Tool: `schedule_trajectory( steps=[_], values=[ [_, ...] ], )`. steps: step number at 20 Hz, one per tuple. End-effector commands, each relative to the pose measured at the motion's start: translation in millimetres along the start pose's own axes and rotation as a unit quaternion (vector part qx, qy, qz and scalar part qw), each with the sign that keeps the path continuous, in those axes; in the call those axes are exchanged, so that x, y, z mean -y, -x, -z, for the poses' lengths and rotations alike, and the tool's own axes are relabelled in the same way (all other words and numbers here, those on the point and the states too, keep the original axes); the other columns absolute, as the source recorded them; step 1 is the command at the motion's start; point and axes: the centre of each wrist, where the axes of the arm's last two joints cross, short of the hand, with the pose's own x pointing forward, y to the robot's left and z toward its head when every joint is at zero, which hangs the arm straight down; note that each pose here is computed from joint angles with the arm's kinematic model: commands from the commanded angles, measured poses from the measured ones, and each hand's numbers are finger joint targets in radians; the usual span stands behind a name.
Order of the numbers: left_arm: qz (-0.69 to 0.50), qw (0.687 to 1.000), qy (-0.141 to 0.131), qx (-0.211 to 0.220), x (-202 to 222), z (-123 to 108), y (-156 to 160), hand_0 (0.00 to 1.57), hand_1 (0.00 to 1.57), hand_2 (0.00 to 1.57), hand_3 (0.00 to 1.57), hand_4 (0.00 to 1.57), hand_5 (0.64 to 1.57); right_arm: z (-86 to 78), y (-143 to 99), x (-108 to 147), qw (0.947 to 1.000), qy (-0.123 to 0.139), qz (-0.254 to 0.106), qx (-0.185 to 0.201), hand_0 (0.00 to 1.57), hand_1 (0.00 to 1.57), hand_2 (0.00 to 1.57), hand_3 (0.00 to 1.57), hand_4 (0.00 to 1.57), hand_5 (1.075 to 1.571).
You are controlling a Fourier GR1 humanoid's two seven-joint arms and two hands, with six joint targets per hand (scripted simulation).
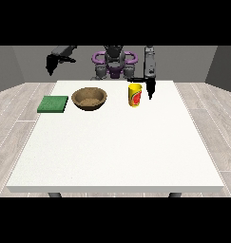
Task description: Pick the cup and pour the ball into the bowl, then pick the bowl and place it on the pad
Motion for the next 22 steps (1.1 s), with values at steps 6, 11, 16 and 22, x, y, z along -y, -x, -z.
schedule_trajectory(
  steps=[6, 11, 16, 22],
  values=[
    [0.015, 1.000, -0.009, -0.011, 10.1, 1.0, 35.7, 0.00, 0.00, 0.00, 0.00, 0.00, 1.520, -7.2, 22.5, 0.9, 0.9999, -0.010, 0.006, -0.002, 0.00, 0.00, 0.00, 0.00, 0.00, 1.571],
    [0.015, 1.000, -0.018, 0.012, 4.5, 14.1, 40.5, 0.00, 0.00, 0.00, 0.00, 0.00, 1.521, 0.9, 20.0, -4.1, 0.9994, -0.010, 0.013, 0.030, 0.00, 0.00, 0.00, 0.00, 0.00, 1.571],
    [0.024, 0.999, -0.027, 0.012, 15.2, 15.9, 46.5, 0.00, 0.00, 0.00, 0.00, 0.00, 1.559, 4.1, 10.7, 5.2, 0.9994, -0.021, 0.000, 0.027, 0.00, 0.00, 0.00, 0.00, 0.00, 1.571],
    [0.168, 0.985, -0.020, 0.042, 25.8, -24.0, 58.7, 1.32, 1.32, 1.57, 1.57, 1.45, 1.245, 20.2, -11.5, 26.0, 0.9983, -0.025, -0.009, 0.052, 0.00, 0.00, 0.00, 0.00, 0.00, 1.570]
  ],
)
